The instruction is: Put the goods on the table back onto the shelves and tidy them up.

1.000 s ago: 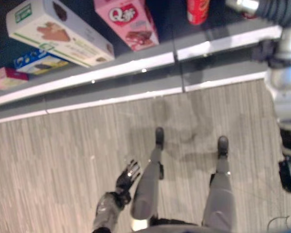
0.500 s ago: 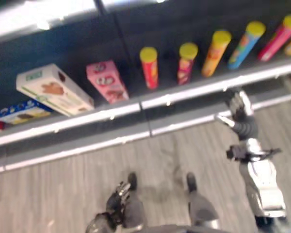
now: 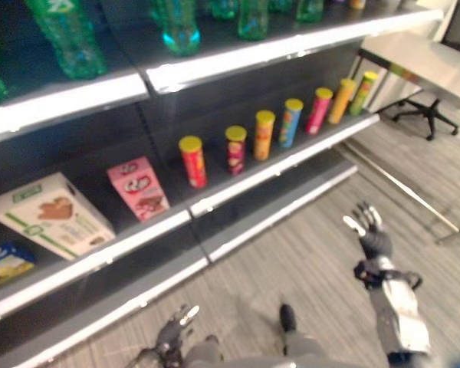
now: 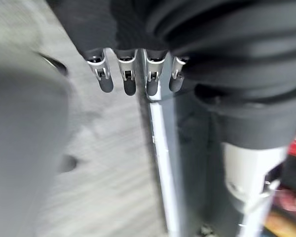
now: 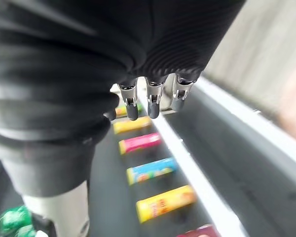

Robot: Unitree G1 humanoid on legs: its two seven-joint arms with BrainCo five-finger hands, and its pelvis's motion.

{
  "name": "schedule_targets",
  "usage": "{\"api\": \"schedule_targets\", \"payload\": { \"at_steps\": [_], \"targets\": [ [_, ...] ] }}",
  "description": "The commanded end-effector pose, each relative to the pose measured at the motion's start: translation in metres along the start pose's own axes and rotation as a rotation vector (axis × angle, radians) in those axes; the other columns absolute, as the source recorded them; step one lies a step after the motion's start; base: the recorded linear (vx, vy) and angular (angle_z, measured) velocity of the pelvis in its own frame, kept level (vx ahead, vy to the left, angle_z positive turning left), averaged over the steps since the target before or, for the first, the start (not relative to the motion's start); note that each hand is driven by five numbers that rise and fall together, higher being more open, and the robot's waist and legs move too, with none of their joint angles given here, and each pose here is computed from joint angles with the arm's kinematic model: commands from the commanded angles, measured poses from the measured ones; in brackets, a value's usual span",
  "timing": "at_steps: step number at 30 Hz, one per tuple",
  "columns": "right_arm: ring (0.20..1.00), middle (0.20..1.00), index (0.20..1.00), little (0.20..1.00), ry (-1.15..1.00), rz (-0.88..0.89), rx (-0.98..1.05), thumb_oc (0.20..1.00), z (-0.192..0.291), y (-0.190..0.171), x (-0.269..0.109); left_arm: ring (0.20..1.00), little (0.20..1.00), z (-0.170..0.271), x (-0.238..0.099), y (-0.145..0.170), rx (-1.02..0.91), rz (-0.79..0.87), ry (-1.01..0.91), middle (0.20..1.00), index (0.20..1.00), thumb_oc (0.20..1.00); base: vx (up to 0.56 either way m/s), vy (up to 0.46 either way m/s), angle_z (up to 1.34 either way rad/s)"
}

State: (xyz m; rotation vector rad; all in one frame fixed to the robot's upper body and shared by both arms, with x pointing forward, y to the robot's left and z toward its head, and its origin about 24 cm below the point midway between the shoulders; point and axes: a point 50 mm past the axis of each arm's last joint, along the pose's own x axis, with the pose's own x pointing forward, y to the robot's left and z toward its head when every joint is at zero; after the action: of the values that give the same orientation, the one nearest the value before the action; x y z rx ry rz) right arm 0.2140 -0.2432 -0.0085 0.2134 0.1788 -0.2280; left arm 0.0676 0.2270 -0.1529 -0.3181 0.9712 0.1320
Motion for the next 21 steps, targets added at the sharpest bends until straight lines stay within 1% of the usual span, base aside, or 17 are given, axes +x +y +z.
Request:
{"api": "schedule_targets", "payload": {
  "at_steps": [1,2,3,4,9,11,15,19,21],
  "targets": [
    [1.0,1.0,1.0,1.0,-0.149,-0.004,-0.027,1.0,0.035,-0.007,0.013,1.0,1.0,0.001,-0.003,0.001,0.052,0.006,-0.025,1.0,1.0,1.0,-0.13,0.044,-1.23],
    [1.0,1.0,1.0,1.0,-0.149,-0.004,-0.026,1.0,0.035,-0.008,0.013,1.0,1.0,0.002,-0.003,0.001,0.053,0.005,-0.024,1.0,1.0,1.0,-0.16,0.011,-1.09],
    [1.0,1.0,1.0,1.0,-0.045,-0.044,-0.036,1.0,0.013,-0.023,0.009,1.0,1.0,-0.002,-0.004,0.003,0.048,0.018,-0.009,1.0,1.0,1.0,-0.17,-0.01,-0.84],
    [1.0,1.0,1.0,1.0,-0.007,-0.05,-0.069,1.0,0.007,-0.029,0.008,1.0,1.0,0.001,-0.003,0.002,0.052,0.016,-0.017,1.0,1.0,1.0,-0.23,-0.012,-0.97],
    [1.0,1.0,1.0,1.0,0.05,-0.027,-0.05,1.0,-0.008,-0.023,0.006,1.0,1.0,0.001,-0.002,-0.002,0.052,-0.004,-0.03,1.0,1.0,1.0,-0.14,-0.026,-0.95],
    [1.0,1.0,1.0,1.0,0.065,-0.013,-0.056,1.0,-0.012,-0.021,0.005,1.0,1.0,0.0,-0.001,-0.007,0.04,-0.017,-0.037,1.0,1.0,1.0,-0.1,-0.029,-1.64],
    [1.0,1.0,1.0,1.0,0.073,-0.049,-0.059,1.0,-0.015,-0.031,-0.002,1.0,1.0,-0.007,0.0,-0.012,0.015,-0.028,-0.014,1.0,1.0,1.0,-0.01,-0.03,-1.11],
    [1.0,1.0,1.0,1.0,0.109,-0.085,-0.074,1.0,-0.022,-0.042,-0.004,1.0,1.0,-0.003,0.004,-0.017,0.014,-0.026,-0.016,1.0,1.0,1.0,-0.01,-0.071,-0.3],
    [1.0,1.0,1.0,1.0,0.107,-0.086,-0.064,1.0,-0.024,-0.039,-0.004,1.0,1.0,-0.001,0.006,-0.019,0.008,-0.027,-0.021,1.0,1.0,1.0,-0.01,-0.09,0.1]
  ]
}}
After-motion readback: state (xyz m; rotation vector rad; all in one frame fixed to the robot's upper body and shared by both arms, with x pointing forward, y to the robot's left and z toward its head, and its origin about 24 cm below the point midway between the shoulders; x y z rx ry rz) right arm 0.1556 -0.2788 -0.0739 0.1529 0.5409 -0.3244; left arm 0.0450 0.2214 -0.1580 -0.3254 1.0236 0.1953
